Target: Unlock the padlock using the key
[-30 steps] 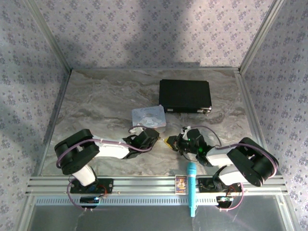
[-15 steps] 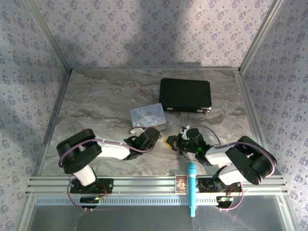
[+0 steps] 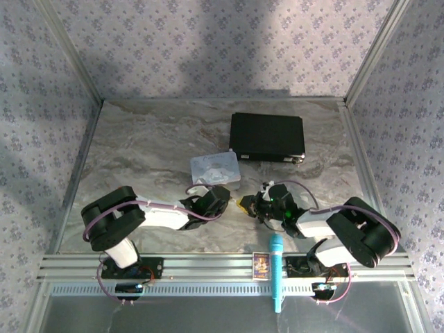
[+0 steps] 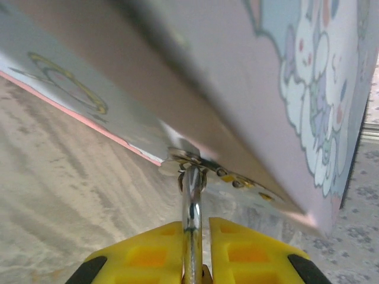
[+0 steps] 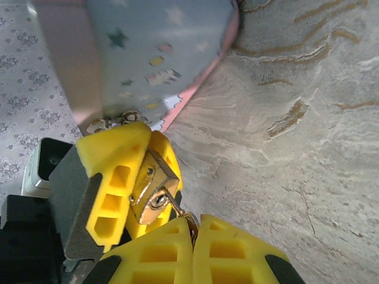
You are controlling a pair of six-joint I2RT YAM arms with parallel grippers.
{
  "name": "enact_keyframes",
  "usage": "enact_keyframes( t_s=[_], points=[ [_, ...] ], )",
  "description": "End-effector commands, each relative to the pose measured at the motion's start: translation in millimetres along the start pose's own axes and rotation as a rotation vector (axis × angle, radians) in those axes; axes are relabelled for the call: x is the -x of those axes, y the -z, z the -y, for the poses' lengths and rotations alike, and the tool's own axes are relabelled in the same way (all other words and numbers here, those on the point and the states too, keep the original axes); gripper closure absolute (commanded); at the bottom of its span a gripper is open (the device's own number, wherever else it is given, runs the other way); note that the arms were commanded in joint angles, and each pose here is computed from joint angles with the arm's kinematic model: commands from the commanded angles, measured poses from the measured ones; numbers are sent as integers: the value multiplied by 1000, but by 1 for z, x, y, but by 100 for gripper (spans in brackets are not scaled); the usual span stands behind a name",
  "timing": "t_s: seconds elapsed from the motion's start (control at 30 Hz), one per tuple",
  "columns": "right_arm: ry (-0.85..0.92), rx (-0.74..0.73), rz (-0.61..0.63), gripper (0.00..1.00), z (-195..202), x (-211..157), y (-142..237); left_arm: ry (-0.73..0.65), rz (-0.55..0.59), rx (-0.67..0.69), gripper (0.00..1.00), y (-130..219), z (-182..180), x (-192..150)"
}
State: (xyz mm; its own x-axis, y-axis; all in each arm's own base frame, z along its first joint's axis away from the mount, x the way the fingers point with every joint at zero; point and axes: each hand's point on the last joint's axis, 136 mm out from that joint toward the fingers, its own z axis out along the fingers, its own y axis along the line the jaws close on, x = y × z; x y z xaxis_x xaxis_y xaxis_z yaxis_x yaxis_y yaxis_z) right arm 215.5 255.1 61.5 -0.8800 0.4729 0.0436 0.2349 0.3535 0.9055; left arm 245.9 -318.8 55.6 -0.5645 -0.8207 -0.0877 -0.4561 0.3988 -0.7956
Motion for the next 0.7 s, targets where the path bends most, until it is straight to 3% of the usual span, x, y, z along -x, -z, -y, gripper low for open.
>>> enact_keyframes(
  t_s=[0.0,0.33,0.67],
  points=[
    [17,18,25,100,-7,5,1,29,3,30,100,6,0,-2],
    [18,14,-17,100,-7,-2,-8,46,-28,11,100,1,7,-15],
    [-11,-13,18,100,10,2,-4,15,49,50,100,9,14,-4]
  ],
)
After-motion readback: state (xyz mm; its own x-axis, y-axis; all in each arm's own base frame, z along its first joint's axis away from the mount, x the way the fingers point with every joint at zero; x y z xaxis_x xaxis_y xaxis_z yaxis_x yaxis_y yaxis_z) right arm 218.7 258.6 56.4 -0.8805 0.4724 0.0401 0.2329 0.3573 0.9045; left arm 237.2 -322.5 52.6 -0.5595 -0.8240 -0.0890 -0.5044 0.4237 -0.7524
